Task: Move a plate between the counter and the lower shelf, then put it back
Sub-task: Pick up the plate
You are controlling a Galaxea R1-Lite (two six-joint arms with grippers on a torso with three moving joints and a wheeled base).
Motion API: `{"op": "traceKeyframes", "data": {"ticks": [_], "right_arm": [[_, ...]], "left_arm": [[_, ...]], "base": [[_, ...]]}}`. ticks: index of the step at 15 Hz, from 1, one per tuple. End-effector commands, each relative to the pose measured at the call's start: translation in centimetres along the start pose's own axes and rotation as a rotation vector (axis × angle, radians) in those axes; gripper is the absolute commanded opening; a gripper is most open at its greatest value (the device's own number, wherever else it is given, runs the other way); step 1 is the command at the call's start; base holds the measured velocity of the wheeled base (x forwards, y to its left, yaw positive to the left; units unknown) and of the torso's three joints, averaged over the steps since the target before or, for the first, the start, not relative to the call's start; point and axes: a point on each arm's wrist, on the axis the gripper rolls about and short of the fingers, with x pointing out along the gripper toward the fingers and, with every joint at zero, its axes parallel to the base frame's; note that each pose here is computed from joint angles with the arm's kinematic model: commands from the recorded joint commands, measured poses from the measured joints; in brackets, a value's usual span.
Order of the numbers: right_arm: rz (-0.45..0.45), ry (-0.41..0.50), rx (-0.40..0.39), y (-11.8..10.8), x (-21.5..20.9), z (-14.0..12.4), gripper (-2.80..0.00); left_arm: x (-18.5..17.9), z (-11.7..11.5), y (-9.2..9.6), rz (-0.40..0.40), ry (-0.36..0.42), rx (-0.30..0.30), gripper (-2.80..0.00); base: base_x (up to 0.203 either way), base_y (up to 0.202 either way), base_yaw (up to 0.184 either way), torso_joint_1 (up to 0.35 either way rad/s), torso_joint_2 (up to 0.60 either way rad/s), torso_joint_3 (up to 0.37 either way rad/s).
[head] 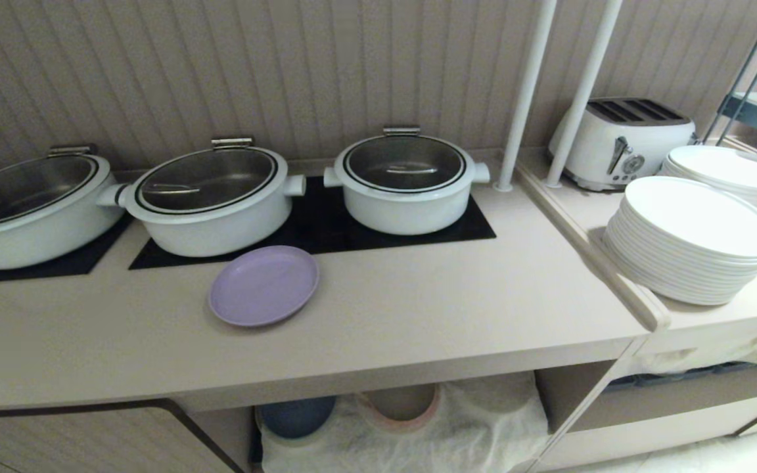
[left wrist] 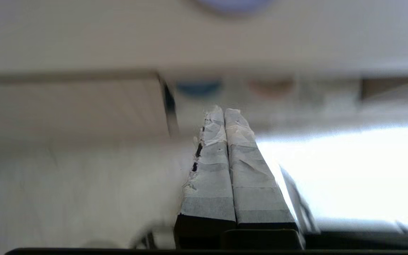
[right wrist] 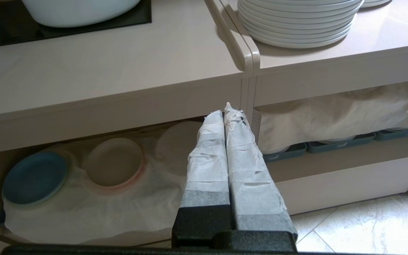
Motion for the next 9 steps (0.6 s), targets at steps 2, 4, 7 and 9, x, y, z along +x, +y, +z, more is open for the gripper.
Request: {"op": "traceKeyframes", "data": {"ticks": [2, 4, 7, 9], "right_arm": [[0.001, -0.001, 0.001, 0.0, 0.0, 0.0, -2.8], [0.0, 0.0, 0.001, 0.0, 0.0, 0.0, -2.8], [0.002, 0.0, 0.001, 0.0, 0.0, 0.0, -2.8], [0.0, 0.0, 0.001, 0.0, 0.0, 0.0, -2.8]], "left_arm": [[3.1, 4.5, -0.5, -0.011, 0.392, -0.045, -2.8], [5.4, 6.8, -0.6, -0.021, 0.528, -0.067, -2.8], [9.5, 9.7, -0.7, -0.02, 0.636, -0.087, -2.8], [11.9, 11.2, -0.8, -0.019, 0.672, -0.095, -2.8]], "base": [[0.0, 0.0, 0.0, 0.0, 0.0, 0.0], [0.0, 0.0, 0.0, 0.0, 0.0, 0.0], [0.0, 0.0, 0.0, 0.0, 0.0, 0.0], [0.0, 0.0, 0.0, 0.0, 0.0, 0.0]]}}
